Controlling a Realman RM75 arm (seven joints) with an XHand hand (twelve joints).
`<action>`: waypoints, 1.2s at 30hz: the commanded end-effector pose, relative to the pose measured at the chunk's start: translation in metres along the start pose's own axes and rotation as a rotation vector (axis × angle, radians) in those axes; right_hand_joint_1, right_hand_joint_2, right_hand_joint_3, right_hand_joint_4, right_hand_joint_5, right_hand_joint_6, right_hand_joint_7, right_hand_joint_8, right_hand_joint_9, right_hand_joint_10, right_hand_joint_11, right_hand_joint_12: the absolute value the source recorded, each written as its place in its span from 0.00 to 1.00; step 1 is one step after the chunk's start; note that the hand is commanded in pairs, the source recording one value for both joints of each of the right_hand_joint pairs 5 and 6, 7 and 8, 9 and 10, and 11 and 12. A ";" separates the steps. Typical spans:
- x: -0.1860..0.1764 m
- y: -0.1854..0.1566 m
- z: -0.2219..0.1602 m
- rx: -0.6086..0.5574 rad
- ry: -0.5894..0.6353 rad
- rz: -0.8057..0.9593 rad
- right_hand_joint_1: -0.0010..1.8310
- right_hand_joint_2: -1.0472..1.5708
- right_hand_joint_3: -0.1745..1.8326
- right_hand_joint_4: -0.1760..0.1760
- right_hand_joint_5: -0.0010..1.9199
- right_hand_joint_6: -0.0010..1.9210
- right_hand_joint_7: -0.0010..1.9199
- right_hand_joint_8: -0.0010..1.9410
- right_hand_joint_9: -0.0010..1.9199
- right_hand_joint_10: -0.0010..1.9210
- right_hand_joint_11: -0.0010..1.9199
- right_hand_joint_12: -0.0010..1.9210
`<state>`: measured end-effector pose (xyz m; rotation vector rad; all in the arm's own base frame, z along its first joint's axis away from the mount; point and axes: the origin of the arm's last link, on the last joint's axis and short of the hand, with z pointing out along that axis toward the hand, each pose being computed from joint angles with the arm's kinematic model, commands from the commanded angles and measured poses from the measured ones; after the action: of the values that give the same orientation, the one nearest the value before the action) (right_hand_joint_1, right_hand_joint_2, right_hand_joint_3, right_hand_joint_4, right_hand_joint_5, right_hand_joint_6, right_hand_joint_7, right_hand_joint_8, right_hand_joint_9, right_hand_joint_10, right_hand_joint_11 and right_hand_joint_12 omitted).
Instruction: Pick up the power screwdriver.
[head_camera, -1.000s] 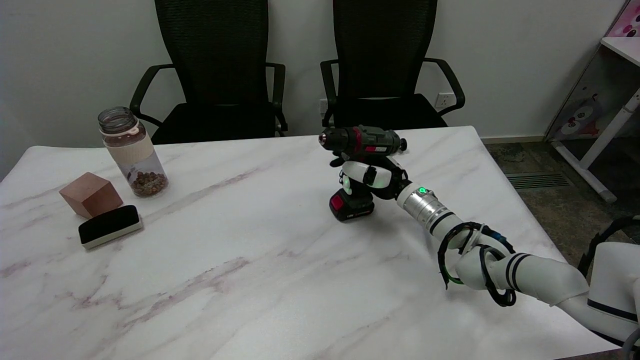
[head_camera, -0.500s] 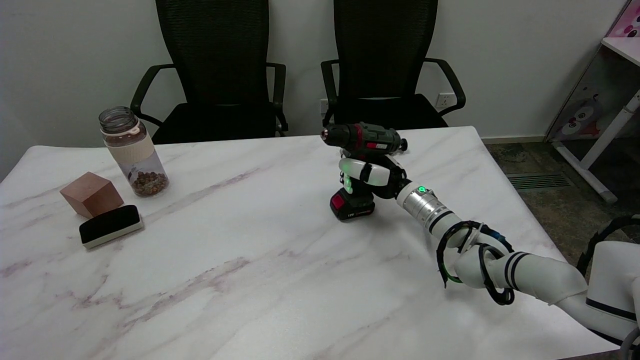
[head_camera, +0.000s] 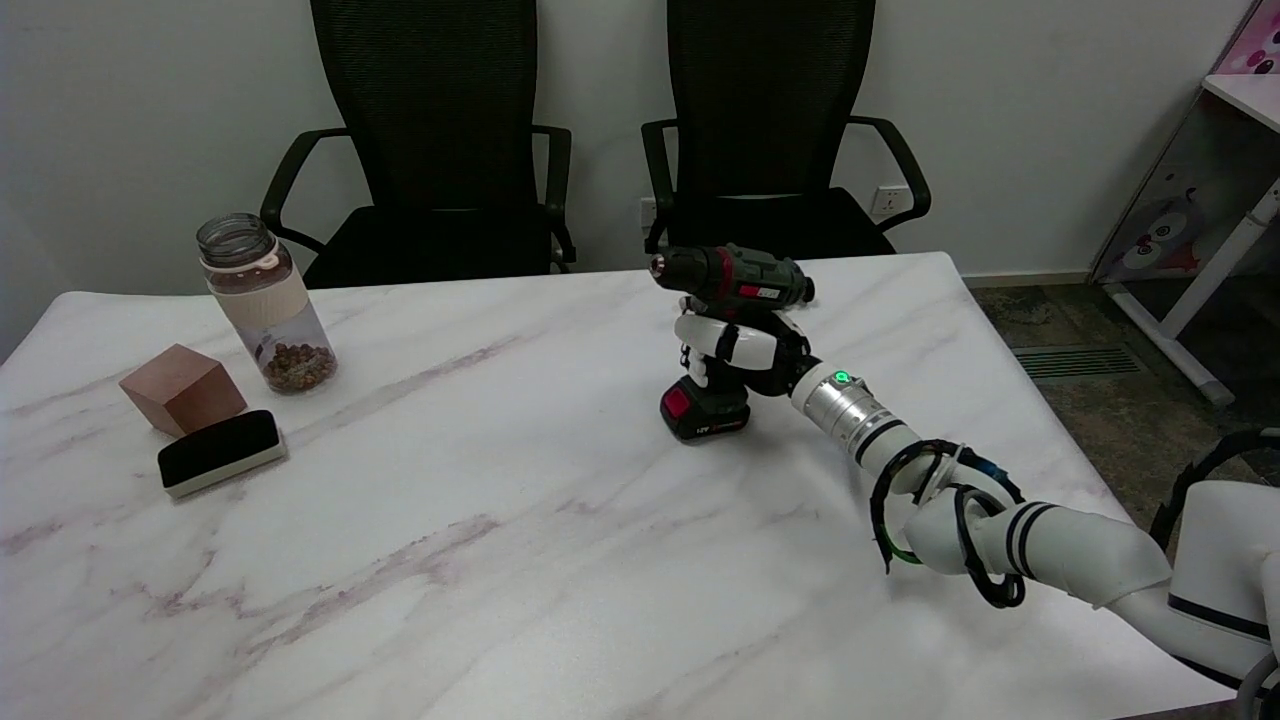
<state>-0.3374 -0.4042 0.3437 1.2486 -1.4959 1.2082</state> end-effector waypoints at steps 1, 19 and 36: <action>-0.014 -0.007 0.007 0.032 -0.039 0.013 0.48 0.75 0.51 0.58 0.99 0.99 0.99 0.98 1.00 1.00 1.00 1.00; -0.050 -0.057 0.025 0.186 -0.152 0.011 0.47 0.99 0.45 1.00 1.00 1.00 1.00 0.99 1.00 1.00 1.00 1.00; -0.073 -0.123 0.028 0.350 -0.207 -0.058 0.45 1.00 0.48 1.00 1.00 1.00 1.00 0.99 1.00 1.00 1.00 1.00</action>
<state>-0.2672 -0.4198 0.2993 1.5015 -1.5202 1.3109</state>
